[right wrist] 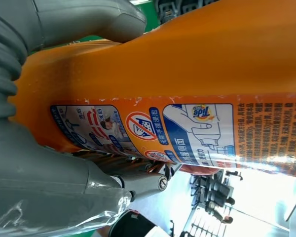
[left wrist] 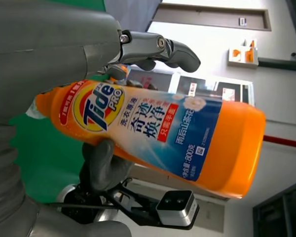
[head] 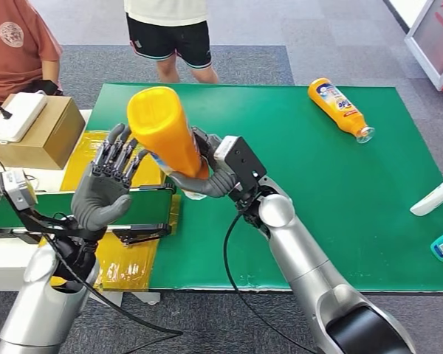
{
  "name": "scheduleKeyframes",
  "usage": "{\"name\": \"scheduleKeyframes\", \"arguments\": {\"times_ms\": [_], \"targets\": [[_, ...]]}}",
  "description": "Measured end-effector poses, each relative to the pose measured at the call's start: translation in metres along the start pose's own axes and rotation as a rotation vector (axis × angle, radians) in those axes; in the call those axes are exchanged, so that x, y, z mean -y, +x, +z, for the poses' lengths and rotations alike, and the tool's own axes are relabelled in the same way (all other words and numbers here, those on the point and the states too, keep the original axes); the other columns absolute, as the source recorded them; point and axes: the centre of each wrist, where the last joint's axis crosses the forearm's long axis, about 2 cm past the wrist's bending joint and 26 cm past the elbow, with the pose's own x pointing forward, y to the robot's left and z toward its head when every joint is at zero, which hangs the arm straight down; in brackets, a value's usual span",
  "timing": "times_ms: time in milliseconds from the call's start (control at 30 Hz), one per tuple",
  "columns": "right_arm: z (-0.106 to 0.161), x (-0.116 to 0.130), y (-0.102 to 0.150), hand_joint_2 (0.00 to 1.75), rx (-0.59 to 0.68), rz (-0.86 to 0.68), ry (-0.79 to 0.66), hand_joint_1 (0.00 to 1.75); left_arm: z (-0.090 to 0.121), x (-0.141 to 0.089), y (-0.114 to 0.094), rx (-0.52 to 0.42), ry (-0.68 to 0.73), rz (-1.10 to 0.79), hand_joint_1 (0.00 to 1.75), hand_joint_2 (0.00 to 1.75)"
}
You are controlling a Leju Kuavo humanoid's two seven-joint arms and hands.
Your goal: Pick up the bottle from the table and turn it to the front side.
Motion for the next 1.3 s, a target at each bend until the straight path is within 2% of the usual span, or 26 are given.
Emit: {"name": "scheduleKeyframes", "arguments": {"times_ms": [267,600,1067,1300], "targets": [[-0.003,-0.008,0.001,1.75,0.019,0.007,0.032,1.75,-0.014,0.011,-0.01,-0.045,-0.041,0.033,0.0,1.75],[-0.004,-0.018,0.0,1.75,0.023,0.015,0.058,1.75,-0.021,0.018,-0.015,-0.024,0.056,-0.095,0.0,1.75],[-0.008,-0.024,0.001,1.75,0.031,0.025,0.088,1.75,-0.038,0.019,-0.005,0.008,0.093,-0.179,0.0,1.75],[-0.01,-0.025,-0.002,1.75,0.016,0.031,0.095,1.75,-0.039,0.018,-0.006,0.003,0.105,-0.178,0.0,1.75]]}}
